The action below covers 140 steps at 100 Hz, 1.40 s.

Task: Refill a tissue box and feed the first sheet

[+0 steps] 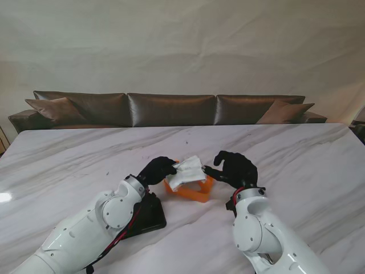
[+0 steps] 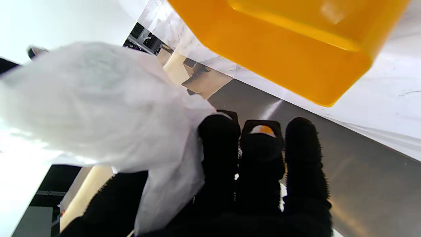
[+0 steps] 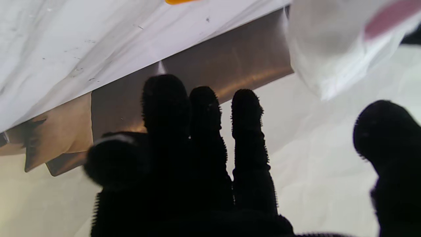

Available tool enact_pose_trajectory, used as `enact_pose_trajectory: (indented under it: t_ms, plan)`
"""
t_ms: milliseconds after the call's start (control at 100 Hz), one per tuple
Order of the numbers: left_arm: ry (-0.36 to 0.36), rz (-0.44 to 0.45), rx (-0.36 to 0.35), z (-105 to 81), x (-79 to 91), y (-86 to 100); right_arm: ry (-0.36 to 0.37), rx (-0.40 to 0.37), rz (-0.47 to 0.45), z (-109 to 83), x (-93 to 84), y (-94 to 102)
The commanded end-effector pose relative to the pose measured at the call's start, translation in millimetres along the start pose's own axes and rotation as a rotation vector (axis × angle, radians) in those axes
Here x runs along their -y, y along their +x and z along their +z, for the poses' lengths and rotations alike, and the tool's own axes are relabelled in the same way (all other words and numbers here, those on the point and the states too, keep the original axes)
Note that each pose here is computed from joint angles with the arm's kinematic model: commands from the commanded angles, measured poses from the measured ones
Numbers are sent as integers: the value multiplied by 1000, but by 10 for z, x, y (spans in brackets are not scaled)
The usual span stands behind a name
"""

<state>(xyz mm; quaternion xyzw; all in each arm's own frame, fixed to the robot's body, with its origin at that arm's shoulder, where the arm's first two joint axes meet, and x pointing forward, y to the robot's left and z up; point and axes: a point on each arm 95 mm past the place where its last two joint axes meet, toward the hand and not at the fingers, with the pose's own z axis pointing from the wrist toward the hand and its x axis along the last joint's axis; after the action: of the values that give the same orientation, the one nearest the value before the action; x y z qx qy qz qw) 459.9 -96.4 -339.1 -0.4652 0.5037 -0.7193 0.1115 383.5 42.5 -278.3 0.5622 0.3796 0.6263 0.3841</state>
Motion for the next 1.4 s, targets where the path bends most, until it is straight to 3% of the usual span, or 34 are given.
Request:
enact_pose_trajectory:
  t_ms: [0,190,460,740,1100,1390]
  plan:
    - [-2,-4,0,32,15,0,31,-5,-42,-36,12,-36]
    - [-9,1,-6,47,9,8,131,-8,6,-45,13,-13]
    - [-37,9,-10,55,-24,39,178,-32,34,37,26,98]
    - [-45,-1,-14,55,-37,63,256,-48,12,125,149,135]
    - [-58,-27,-3,94,-72,53,268,-51,33,187,287,213]
    - [-52,-27,12,131,-70,30,216,23,-10,319,289,289]
